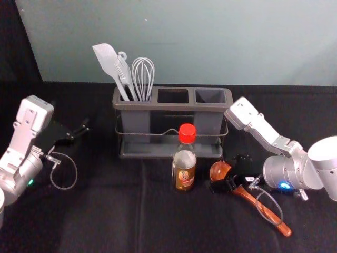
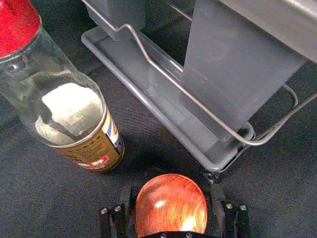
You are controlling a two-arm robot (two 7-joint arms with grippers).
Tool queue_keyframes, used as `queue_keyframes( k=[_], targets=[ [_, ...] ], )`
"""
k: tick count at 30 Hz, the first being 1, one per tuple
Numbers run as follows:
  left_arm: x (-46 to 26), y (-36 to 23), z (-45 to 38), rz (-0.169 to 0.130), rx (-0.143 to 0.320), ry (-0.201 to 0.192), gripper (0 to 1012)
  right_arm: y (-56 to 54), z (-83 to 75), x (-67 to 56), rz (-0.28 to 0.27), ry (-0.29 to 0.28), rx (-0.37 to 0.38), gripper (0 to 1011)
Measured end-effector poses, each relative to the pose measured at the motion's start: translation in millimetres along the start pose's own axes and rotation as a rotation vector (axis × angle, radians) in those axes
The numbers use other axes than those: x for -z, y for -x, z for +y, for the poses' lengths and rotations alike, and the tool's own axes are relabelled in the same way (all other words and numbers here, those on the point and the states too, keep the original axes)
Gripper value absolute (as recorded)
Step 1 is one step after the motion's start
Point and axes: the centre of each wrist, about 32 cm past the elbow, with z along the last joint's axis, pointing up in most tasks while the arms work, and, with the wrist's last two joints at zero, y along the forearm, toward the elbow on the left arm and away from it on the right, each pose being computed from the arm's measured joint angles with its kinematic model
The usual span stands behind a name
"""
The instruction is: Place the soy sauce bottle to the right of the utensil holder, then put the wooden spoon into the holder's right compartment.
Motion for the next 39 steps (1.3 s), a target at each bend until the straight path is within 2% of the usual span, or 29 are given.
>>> queue_keyframes(
  k=[11, 18, 24, 32, 39],
  targets=[
    [0.0, 0.0, 0.0, 0.0, 0.0, 0.0, 1005, 2.5, 1.2, -2.0, -0.018, 0.02, 0.015, 997],
    [0.0, 0.0, 0.0, 0.0, 0.0, 0.0, 1005, 3.7, 0.4, -1.8, -0.008, 0.018, 0.025, 846],
    [0.0, 0.0, 0.0, 0.0, 0.0, 0.0, 1005, 3.0, -5.4, -2.0, -0.002, 0.003, 0.031, 837],
    [0.0, 0.0, 0.0, 0.0, 0.0, 0.0, 1005, 3.0, -29.2, -5.1, -0.009, -0.036, 0.047, 837],
    [0.0, 0.0, 0.0, 0.0, 0.0, 0.0, 1005, 7.5, -60.2, -9.1, -0.057, -0.085, 0.076, 837]
  ],
)
